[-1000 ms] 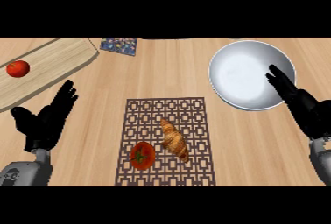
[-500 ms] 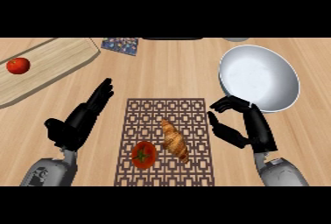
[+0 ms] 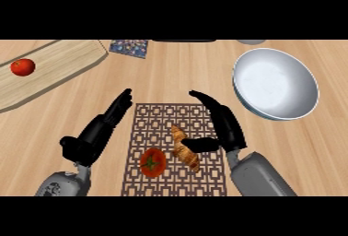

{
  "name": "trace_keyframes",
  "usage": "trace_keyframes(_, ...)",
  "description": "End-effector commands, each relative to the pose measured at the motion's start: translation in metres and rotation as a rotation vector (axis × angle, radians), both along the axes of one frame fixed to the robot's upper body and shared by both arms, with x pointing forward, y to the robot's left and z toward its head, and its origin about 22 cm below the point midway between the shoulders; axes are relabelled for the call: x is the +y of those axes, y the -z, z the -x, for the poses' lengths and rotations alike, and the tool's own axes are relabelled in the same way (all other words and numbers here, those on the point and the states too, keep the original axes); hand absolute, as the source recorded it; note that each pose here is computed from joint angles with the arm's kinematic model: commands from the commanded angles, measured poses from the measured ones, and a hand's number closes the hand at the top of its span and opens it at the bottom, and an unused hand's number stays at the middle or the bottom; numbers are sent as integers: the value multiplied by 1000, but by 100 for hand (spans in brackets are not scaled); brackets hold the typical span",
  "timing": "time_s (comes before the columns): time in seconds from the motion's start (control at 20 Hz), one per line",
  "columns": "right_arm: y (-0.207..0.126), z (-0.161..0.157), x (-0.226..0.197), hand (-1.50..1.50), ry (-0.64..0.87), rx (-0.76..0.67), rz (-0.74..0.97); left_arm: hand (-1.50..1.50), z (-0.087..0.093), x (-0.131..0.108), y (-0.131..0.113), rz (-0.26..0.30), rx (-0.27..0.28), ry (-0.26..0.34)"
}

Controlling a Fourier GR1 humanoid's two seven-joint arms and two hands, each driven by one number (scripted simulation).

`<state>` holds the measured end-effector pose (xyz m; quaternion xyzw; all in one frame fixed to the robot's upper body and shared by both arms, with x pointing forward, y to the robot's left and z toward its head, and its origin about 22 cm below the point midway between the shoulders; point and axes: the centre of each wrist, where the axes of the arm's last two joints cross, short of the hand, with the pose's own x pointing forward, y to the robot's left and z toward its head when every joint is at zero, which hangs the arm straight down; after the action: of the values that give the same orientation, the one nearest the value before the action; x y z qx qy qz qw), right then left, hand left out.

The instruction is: Pick the croissant from the placemat and place it in the bowl

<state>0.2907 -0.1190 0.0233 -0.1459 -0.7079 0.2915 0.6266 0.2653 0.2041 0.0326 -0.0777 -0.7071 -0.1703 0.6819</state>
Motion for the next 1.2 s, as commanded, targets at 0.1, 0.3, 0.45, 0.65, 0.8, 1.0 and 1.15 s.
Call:
trace_keyframes(0.1, -39, -28, 9, -150, -28, 115, 433, 0, 3, 7, 6, -4, 11, 13)
trace_keyframes(0.3, -49, -30, 37, -150, -190, 377, 610, 0, 5, -7, 16, -5, 9, 12)
trace_keyframes(0.45, -76, -38, 43, -150, -278, 519, 684, 0, -2, -3, 2, -5, 1, -14)
trace_keyframes(0.65, -103, -30, 82, -150, -307, 621, 711, 0, -4, -10, 0, -4, 5, -9)
trace_keyframes(0.8, -118, -41, 79, -150, -310, 697, 718, 0, 8, -4, -7, 1, -1, -8)
trace_keyframes(1.0, -108, -33, 94, -150, -278, 705, 750, 0, -11, -10, -3, 4, -3, -18)
trace_keyframes(1.15, -95, -29, 102, -150, -288, 722, 738, 0, 7, 6, 9, 6, 12, 8)
